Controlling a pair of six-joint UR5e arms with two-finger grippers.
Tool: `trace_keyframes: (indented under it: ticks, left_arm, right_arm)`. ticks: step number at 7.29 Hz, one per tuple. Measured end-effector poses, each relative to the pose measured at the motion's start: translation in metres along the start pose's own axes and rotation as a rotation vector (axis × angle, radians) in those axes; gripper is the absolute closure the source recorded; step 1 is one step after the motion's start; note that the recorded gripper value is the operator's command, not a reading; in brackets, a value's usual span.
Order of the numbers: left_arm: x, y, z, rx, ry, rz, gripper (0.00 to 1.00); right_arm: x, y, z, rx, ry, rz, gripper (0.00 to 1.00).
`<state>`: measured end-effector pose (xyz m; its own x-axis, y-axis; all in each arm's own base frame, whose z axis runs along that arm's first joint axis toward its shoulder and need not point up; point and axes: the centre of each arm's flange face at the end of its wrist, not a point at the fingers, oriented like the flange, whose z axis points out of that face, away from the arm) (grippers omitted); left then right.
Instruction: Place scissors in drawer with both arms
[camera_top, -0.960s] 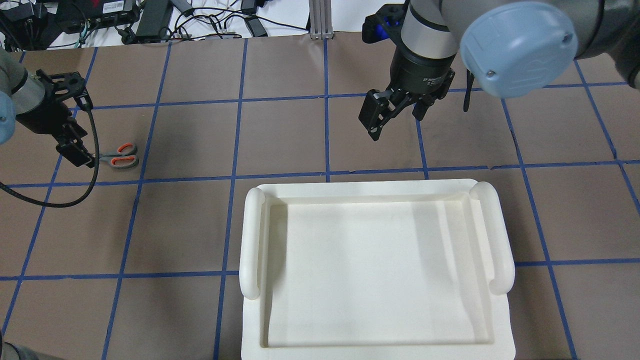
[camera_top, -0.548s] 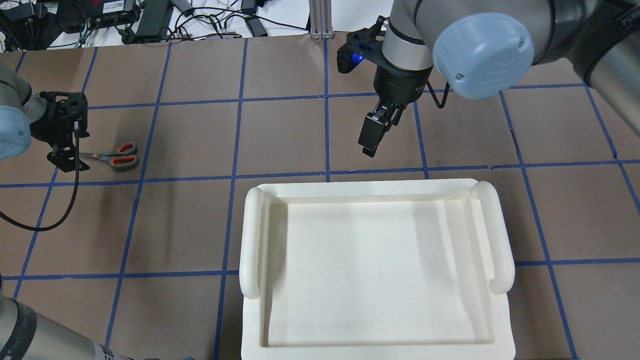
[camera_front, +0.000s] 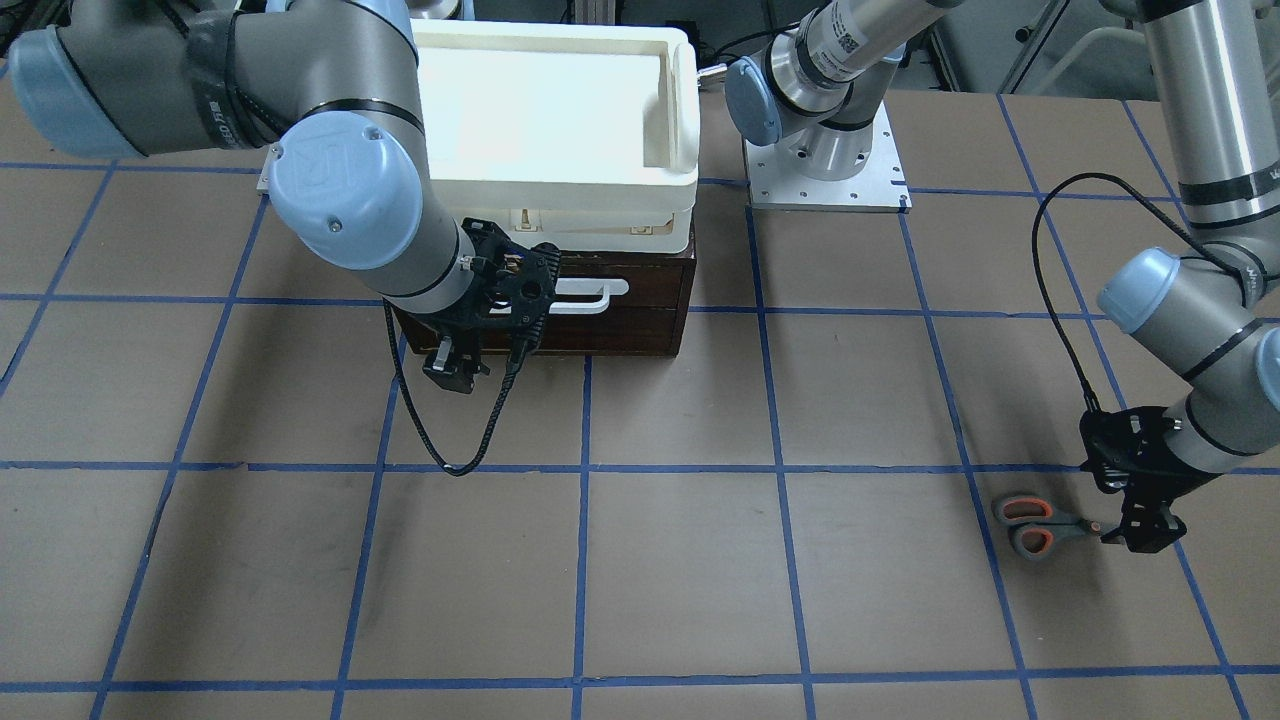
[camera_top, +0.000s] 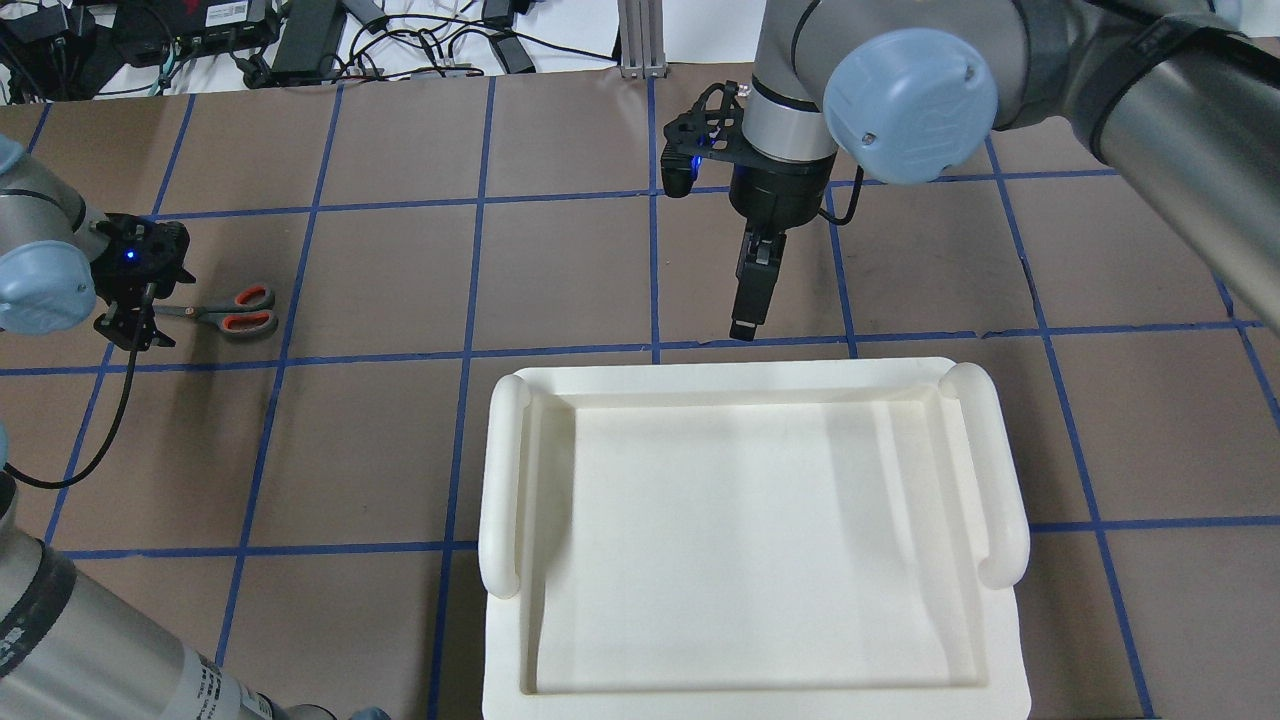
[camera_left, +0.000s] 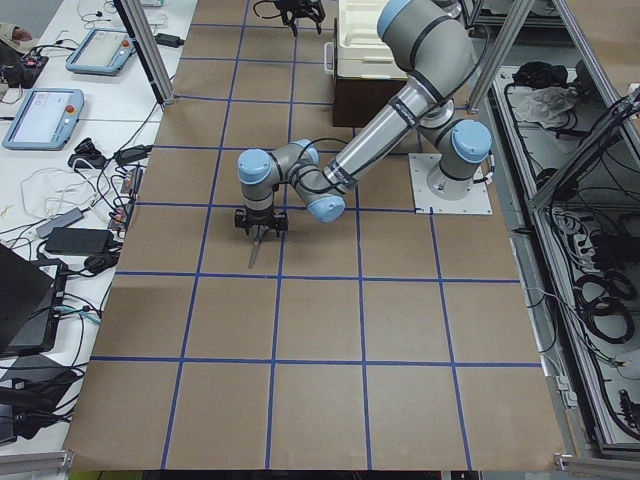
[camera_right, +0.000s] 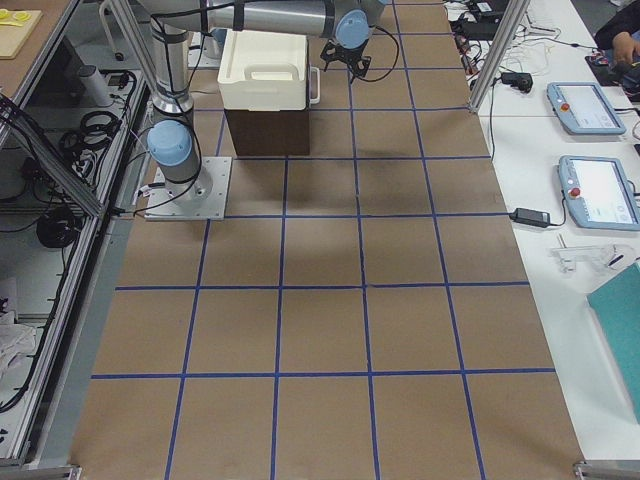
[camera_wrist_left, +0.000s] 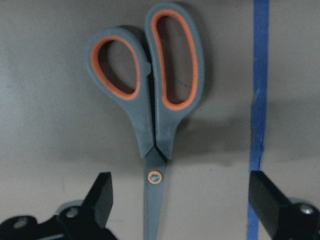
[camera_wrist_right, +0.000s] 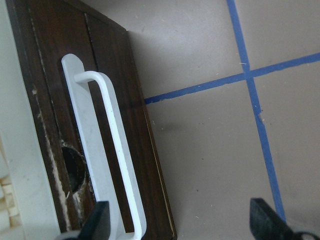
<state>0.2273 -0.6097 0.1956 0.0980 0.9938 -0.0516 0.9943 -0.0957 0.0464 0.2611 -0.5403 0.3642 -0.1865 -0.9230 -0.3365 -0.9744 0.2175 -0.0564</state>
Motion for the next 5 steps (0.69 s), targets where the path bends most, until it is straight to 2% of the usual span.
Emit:
trace_keyframes:
  ticks: [2, 4, 5]
  left_arm:
    - [-0.011, 0.002, 0.022, 0.042, -0.007, 0.069, 0.06]
    - [-0.013, -0.003, 0.031, 0.08, 0.006, 0.09, 0.1]
    - [-0.012, -0.005, 0.031, 0.094, 0.018, 0.088, 0.15]
  right_arm:
    - [0.008, -0.017, 0.022, -0.029, -0.077, -0.12, 0.04]
    - [0.006, -0.034, 0.042, -0.065, -0.109, -0.191, 0.05]
    - [0.003, -0.039, 0.047, -0.079, -0.114, -0.205, 0.06]
